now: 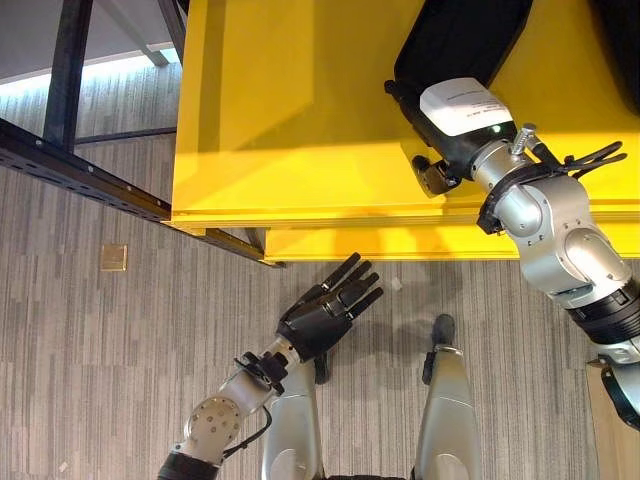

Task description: Move parts from the plastic box to the shelf.

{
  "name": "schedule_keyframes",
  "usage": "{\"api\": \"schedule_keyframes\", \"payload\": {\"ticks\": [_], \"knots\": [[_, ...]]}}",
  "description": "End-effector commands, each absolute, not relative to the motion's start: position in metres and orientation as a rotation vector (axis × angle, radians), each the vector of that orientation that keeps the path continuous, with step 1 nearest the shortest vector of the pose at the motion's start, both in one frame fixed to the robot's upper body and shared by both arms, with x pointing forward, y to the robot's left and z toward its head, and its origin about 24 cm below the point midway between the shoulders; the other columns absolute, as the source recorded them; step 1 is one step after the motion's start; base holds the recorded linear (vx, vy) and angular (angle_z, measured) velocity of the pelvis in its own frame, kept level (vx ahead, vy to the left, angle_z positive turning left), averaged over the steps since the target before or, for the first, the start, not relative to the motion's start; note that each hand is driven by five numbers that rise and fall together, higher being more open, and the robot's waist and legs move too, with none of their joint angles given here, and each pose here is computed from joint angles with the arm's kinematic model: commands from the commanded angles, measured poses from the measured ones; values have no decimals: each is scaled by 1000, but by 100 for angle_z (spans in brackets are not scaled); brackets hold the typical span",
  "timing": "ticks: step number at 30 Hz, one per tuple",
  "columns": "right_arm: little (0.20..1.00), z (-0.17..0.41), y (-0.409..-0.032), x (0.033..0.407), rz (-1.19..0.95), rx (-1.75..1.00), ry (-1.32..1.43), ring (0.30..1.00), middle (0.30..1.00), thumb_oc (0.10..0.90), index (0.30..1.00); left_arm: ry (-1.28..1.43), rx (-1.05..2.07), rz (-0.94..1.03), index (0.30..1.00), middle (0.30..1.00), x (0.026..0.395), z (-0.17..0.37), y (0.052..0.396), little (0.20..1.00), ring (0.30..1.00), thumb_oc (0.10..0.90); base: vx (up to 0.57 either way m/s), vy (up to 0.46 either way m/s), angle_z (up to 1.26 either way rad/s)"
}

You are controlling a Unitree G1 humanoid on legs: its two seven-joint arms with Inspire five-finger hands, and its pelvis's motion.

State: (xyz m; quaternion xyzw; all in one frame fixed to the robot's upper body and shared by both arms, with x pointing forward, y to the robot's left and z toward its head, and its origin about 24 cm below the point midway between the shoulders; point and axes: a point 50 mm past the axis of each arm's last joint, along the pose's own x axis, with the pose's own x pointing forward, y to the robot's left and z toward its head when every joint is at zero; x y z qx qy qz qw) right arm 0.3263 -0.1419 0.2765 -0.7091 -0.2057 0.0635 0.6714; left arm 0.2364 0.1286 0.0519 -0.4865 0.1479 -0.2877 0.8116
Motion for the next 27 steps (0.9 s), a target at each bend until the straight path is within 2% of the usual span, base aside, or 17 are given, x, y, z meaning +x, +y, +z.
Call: {"api": "schedule_keyframes", "payload": {"ticks": [1,14,23,27], "knots": [[1000,280,-124,308,288,-1582,-554,1000,1000,900,1000,172,-1030,-743,1000,1000,228,90,129,1000,1000,900,9,7,-4],[1000,280,-118,278,391,-1472,-669,1000,1000,900,1000,158,-1033,-719,1000,1000,228,94,132,1000,1000,900,0,0,0],[1000,279,-124,284,334,-1502,-629,1000,1000,900,1000,145,-1037,-715,1000,1000,228,93,132,1000,1000,900,0,0,0],[1000,281,-138,291,224,-1528,-583,1000,1000,900,1000,139,-1037,-714,1000,1000,228,93,132,1000,1000,900,0,0,0]]}}
